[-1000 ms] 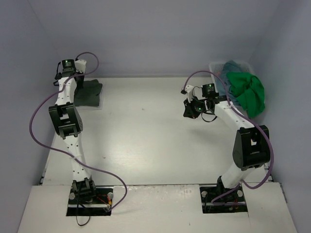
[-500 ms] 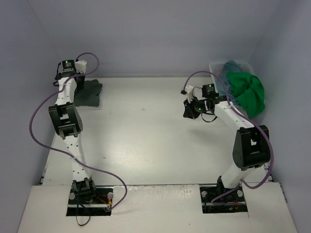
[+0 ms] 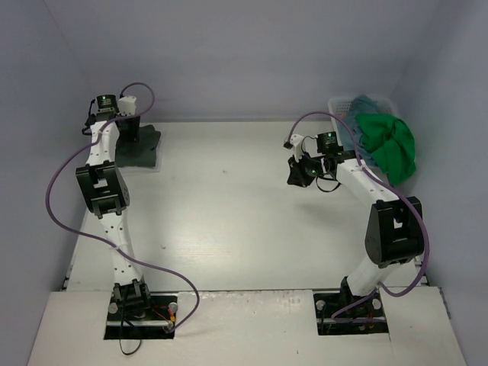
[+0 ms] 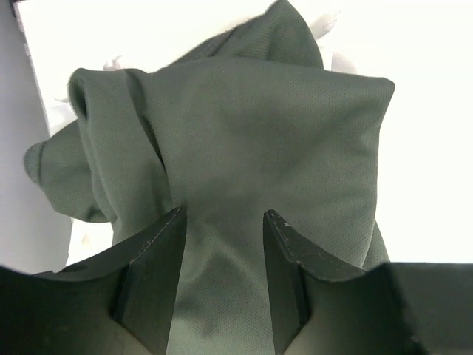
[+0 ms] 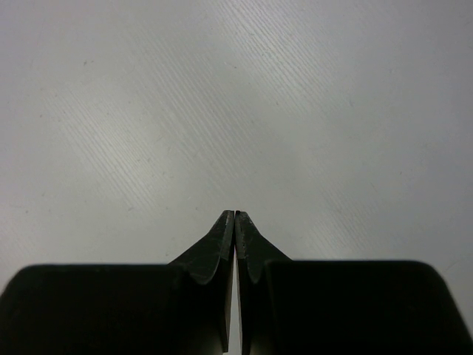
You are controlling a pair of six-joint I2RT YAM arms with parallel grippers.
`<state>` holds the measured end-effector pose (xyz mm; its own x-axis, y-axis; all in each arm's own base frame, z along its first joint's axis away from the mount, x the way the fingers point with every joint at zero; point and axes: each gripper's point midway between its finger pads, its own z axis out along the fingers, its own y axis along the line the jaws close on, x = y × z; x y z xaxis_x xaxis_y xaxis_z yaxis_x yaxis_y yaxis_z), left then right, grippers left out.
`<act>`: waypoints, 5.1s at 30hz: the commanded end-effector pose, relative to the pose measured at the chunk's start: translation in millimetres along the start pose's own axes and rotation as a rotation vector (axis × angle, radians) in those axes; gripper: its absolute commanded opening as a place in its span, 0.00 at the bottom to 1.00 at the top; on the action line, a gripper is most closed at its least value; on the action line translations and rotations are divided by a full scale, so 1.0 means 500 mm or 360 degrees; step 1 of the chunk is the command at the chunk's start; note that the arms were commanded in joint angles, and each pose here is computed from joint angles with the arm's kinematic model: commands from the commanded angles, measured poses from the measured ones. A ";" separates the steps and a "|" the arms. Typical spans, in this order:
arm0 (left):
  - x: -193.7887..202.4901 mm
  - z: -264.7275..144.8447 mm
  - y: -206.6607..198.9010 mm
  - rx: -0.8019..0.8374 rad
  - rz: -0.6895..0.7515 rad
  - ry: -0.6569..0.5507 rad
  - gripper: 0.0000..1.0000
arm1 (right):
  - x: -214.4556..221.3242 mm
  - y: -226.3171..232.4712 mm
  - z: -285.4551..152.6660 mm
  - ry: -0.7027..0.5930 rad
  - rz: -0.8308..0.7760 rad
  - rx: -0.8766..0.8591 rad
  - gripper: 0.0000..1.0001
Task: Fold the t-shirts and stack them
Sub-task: Grab the tshirt from the pile
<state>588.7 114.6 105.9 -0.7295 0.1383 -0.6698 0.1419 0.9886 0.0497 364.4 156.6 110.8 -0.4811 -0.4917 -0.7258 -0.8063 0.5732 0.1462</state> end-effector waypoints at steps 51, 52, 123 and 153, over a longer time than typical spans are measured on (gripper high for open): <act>0.019 -0.018 -0.076 0.0757 -0.0438 -0.0006 0.06 | -0.026 0.004 -0.014 -0.0064 -0.0044 -0.0020 0.00; 0.027 -0.014 -0.078 0.0764 -0.0445 0.0009 0.06 | -0.026 0.004 -0.014 -0.0064 -0.0041 -0.0020 0.00; -0.066 -0.072 0.133 -0.0454 -0.0087 -0.0293 0.13 | -0.011 -0.012 -0.013 -0.0028 -0.0031 0.0018 0.01; -0.008 -0.492 -0.446 0.0799 0.0372 -0.0257 0.51 | -0.126 -0.392 -0.457 -0.0100 0.0138 0.2147 0.38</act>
<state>421.1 -76.0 238.9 -0.6485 0.2129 -0.7308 0.5129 0.8317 -0.2128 469.5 -22.1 197.1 -0.5472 -0.4435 -0.7099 -0.1156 0.8800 -0.4607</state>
